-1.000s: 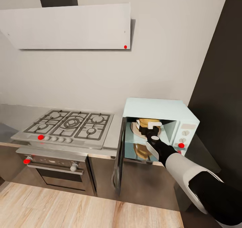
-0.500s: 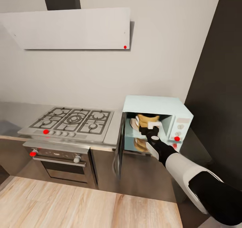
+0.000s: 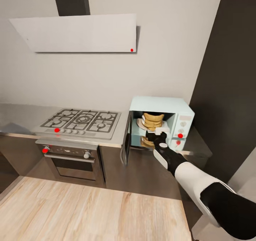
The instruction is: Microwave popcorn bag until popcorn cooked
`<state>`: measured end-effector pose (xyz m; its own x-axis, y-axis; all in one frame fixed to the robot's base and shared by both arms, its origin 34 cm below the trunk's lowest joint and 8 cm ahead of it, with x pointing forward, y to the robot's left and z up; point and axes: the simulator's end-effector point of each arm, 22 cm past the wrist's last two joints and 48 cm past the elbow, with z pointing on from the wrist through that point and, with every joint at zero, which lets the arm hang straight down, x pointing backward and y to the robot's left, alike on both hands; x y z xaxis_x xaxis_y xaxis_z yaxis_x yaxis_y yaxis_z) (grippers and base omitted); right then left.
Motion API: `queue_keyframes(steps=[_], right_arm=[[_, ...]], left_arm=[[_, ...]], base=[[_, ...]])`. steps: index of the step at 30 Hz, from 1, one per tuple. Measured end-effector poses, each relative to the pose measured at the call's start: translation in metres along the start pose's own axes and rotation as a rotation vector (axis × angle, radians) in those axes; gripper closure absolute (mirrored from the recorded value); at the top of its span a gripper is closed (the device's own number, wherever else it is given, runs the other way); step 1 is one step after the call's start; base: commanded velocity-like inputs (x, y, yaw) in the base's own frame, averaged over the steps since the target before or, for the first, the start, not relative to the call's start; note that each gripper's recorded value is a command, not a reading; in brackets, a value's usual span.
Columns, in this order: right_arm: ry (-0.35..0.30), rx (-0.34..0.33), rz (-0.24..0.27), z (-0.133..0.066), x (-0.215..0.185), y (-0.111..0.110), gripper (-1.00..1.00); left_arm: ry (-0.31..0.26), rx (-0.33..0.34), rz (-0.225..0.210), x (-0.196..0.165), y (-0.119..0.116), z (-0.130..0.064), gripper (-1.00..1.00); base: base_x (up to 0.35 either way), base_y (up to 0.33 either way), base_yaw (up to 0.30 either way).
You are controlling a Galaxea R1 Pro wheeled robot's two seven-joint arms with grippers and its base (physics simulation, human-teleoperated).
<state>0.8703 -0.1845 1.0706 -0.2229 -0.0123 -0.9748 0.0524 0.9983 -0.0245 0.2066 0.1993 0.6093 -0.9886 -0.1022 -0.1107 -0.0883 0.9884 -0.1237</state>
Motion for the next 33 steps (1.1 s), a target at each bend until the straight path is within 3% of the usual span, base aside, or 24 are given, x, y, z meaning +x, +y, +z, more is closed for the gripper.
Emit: queue_keyframes(steps=[2,3,8,10,14,15,16,17,20,21,22,23,24,25,27,30,33], right_arm=[[-0.105,-0.076,0.056,-0.022,-0.027,0.025,-1.00],[-0.113,-0.099,0.067,-0.034,-0.024,0.029,-1.00],[-0.141,-0.191,0.097,-0.152,0.004,0.011,-1.00],[-0.113,-0.201,0.078,-0.182,0.029,-0.004,-1.00],[-0.008,-0.193,0.042,-0.219,0.095,-0.026,-1.00],[0.004,-0.185,0.030,-0.226,0.106,-0.032,-1.00],[0.012,-0.176,-0.006,-0.236,0.118,-0.037,-1.00],[0.024,-0.170,-0.024,-0.242,0.128,-0.041,-1.00],[0.059,-0.131,-0.033,-0.250,0.146,-0.059,-1.00],[0.103,-0.119,-0.036,-0.263,0.168,-0.066,-1.00],[0.123,-0.120,-0.036,-0.272,0.179,-0.066,-1.00],[0.144,-0.124,-0.032,-0.284,0.192,-0.065,-1.00],[0.168,-0.126,-0.018,-0.305,0.210,-0.065,-1.00],[0.173,-0.128,-0.009,-0.316,0.218,-0.065,-1.00],[0.166,-0.132,0.011,-0.331,0.225,-0.064,-1.00],[0.165,-0.143,0.018,-0.337,0.227,-0.061,-1.00],[0.168,-0.161,0.019,-0.340,0.229,-0.055,-1.00]], left_arm=[[0.000,0.000,0.000,0.000,0.000,0.000,-1.00],[0.000,0.000,0.000,0.000,0.000,0.000,-1.00],[-0.008,-0.001,-0.002,-0.005,0.000,0.000,-1.00],[-0.021,-0.002,-0.001,-0.013,0.000,0.001,-1.00],[-0.170,0.003,0.009,-0.103,-0.005,-0.001,-1.00],[-0.248,0.004,0.015,-0.145,-0.007,-0.008,-1.00],[-0.368,0.010,0.024,-0.205,-0.014,-0.023,-1.00],[-0.557,0.025,0.029,-0.290,-0.027,-0.061,-1.00],[-0.838,0.066,0.030,-0.422,-0.059,-0.146,-1.00],[-0.944,0.088,0.031,-0.481,-0.074,-0.188,-1.00],[-1.063,0.112,0.046,-0.556,-0.092,-0.247,-1.00],[-1.069,0.128,0.055,-0.583,-0.106,-0.264,-1.00],[-1.021,0.152,0.064,-0.600,-0.124,-0.267,-1.00],[-1.014,0.163,0.070,-0.613,-0.133,-0.277,-1.00],[-1.037,0.181,0.080,-0.647,-0.148,-0.310,-1.00],[-1.082,0.173,0.076,-0.672,-0.148,-0.342,-1.00],[-1.094,0.148,0.059,-0.678,-0.140,-0.349,-1.00]], base=[[-0.342,0.000,0.000],[-0.342,0.000,0.000],[-0.342,0.000,0.000],[-0.342,0.000,0.000],[-0.112,0.000,0.000],[-0.012,0.000,0.000],[-0.006,0.000,0.000],[-0.004,0.000,0.000],[-0.001,0.000,0.000],[0.000,0.000,0.000],[0.000,0.000,0.000],[0.000,0.000,-0.017],[0.000,0.000,-0.096],[0.000,0.000,-0.193],[0.000,0.000,-0.262],[0.000,0.000,-0.290],[0.000,0.000,-0.295]])
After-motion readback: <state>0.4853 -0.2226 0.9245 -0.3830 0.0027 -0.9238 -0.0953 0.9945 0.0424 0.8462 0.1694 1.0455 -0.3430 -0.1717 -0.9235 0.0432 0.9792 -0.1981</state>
